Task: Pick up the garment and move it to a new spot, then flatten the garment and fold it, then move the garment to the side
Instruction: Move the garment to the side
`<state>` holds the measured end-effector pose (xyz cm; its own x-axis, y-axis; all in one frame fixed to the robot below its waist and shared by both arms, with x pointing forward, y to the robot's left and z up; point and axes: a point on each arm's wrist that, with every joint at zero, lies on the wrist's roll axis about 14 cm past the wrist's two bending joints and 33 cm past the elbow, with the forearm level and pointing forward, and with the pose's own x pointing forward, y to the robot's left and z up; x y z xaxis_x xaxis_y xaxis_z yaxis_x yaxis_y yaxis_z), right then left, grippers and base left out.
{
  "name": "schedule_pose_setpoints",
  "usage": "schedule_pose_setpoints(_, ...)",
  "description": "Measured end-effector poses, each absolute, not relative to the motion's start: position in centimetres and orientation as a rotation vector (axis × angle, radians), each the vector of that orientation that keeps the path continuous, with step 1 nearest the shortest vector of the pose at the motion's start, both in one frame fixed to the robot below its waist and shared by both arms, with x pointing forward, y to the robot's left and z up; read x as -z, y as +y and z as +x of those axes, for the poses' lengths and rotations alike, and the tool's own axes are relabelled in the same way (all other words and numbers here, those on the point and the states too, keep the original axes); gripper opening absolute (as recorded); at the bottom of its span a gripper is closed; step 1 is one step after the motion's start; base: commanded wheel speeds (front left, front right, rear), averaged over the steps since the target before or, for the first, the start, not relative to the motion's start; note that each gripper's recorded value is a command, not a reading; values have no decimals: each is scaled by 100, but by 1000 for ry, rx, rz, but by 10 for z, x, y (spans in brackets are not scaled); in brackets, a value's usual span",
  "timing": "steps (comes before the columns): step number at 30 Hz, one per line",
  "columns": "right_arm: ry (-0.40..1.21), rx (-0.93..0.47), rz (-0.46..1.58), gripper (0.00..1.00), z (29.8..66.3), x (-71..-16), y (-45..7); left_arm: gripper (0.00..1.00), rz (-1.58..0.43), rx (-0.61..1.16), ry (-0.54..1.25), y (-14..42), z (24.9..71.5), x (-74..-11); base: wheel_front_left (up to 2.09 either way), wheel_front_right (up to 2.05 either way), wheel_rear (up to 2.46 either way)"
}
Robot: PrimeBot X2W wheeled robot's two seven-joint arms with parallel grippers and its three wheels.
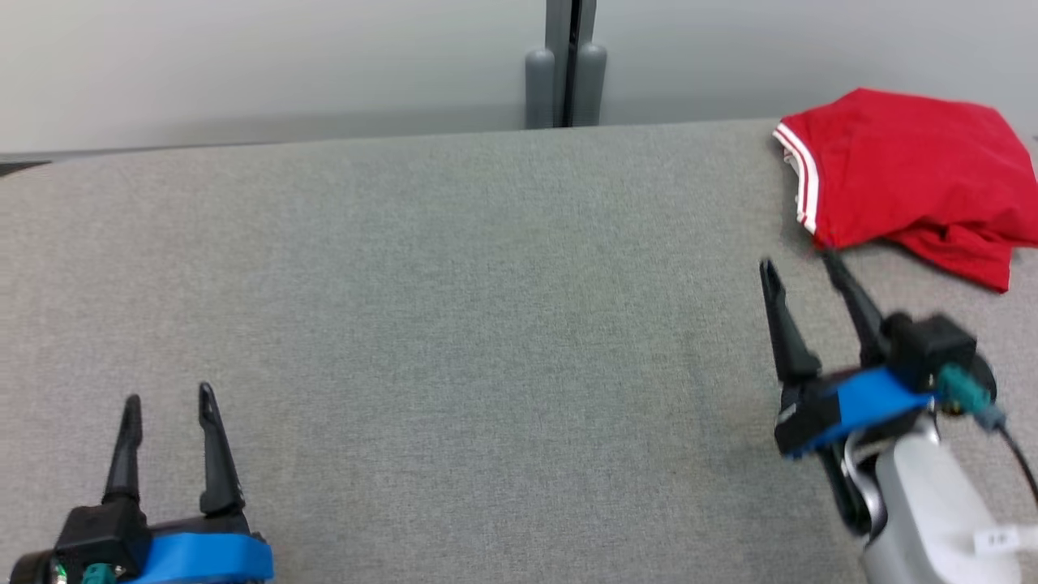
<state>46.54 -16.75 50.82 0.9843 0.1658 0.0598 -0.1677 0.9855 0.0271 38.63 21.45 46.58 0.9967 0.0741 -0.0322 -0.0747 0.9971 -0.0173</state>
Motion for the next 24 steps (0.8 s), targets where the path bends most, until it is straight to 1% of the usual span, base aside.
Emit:
schedule_pose_setpoints(5,-18,-158,76,100,430,-490,-161,100,-25,-77,41,215,374,-465,0,0,0)
schedule_pose_setpoints(11,-1,-137,100,100,396,-482,-163,100,-31,-76,42,214,360,-466,0,0,0)
schedule_pose_setpoints(19,-6,-87,116,100,368,-482,-172,100,-35,-61,44,208,343,-466,0,0,0)
schedule_pose_setpoints(24,-2,-72,122,100,359,-481,-175,100,-31,-47,56,206,336,-462,0,0,0)
